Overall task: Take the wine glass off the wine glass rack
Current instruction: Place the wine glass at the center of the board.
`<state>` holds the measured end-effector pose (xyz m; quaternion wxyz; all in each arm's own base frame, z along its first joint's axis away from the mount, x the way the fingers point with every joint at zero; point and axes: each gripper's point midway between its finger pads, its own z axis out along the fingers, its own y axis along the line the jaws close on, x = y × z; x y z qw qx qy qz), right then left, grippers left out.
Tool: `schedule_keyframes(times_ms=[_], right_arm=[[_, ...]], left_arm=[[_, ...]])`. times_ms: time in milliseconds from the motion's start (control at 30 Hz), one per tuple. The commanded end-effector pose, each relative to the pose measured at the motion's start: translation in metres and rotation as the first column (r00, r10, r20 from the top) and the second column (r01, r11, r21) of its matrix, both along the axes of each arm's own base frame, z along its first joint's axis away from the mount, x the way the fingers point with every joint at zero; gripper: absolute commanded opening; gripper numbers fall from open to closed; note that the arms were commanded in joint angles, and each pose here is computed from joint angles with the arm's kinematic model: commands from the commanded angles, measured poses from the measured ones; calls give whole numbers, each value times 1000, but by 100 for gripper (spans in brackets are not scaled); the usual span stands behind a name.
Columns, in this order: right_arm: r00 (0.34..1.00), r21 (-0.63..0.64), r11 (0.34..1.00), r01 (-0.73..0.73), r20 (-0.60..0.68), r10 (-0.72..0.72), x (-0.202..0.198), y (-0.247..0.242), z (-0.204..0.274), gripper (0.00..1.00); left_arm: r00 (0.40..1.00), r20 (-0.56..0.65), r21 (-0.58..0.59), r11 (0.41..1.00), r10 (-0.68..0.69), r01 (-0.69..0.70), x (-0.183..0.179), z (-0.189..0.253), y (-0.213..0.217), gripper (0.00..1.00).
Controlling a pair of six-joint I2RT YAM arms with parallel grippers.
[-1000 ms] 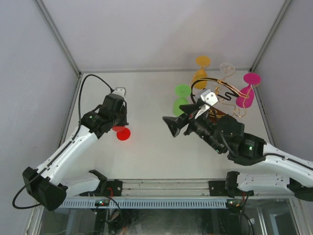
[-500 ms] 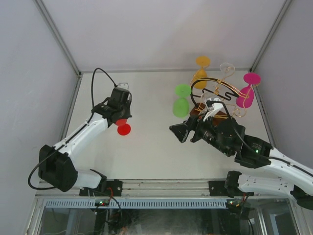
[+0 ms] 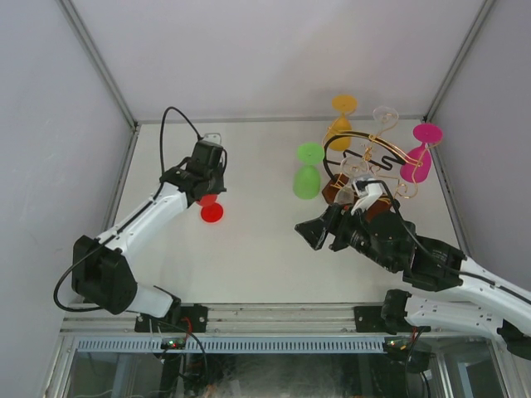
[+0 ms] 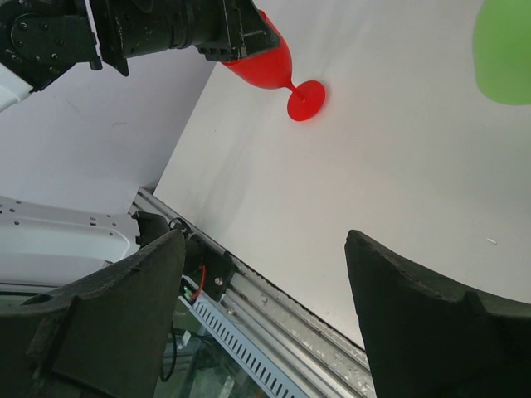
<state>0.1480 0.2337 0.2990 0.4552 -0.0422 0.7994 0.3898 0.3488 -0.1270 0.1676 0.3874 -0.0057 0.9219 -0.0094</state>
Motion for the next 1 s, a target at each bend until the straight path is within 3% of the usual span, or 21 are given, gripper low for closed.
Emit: schedule_keyframes(times_ms=[0, 967], right_arm=[[1000, 42, 999, 27, -13, -26, 1, -4, 6, 78], [998, 22, 998, 55, -30, -54, 4, -10, 0, 78]], left_arm=[[998, 59, -3, 1000, -3, 4, 15, 23, -2, 6], [999, 12, -13, 999, -33, 33, 14, 21, -1, 19]])
